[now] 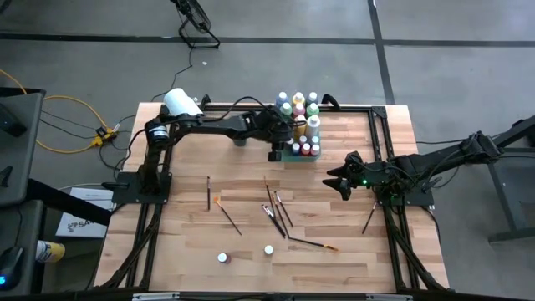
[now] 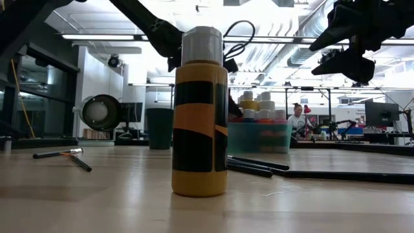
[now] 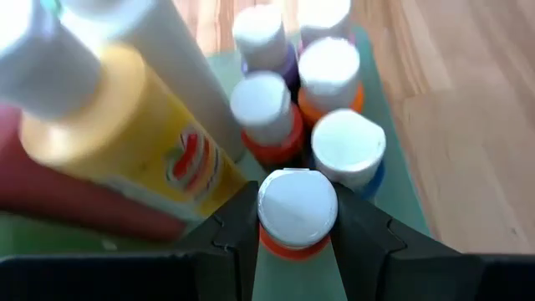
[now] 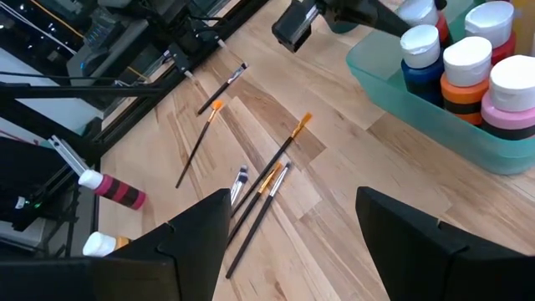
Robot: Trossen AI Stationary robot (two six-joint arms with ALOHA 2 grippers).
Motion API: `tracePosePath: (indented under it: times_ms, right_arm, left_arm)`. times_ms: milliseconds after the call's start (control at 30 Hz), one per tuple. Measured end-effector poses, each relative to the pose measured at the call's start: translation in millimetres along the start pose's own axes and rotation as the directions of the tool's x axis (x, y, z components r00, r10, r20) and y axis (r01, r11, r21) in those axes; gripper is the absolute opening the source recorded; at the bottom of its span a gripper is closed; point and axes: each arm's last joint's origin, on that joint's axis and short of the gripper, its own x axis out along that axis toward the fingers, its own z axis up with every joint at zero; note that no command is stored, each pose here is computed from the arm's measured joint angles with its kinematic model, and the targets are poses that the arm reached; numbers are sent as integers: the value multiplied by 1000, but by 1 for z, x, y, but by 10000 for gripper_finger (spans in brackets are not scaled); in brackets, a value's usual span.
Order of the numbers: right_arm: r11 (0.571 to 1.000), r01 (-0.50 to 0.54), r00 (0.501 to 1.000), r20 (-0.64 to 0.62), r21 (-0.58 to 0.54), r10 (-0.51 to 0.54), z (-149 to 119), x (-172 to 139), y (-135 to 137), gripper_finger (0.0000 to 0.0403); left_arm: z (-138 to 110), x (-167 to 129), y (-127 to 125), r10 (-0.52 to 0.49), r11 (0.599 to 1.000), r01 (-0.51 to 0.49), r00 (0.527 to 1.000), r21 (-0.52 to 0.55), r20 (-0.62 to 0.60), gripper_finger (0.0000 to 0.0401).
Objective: Pick & Place Paint Supplies
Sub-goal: Put the orange small paint bottle into the green bin
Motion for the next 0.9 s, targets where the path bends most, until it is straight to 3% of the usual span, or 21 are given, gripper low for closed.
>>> tracePosePath:
  times_ms: [700,900]
  right_arm:
    - [1000,0,1000,0,0,0,0,0,0,252]
    - [1000,0,1000,0,0,0,0,0,0,252]
  left_arm:
    - [4,13,3,-27,999,28,999,-31,23,113]
    - [4,13,4,-15,1000,16,1000,-24,25,175]
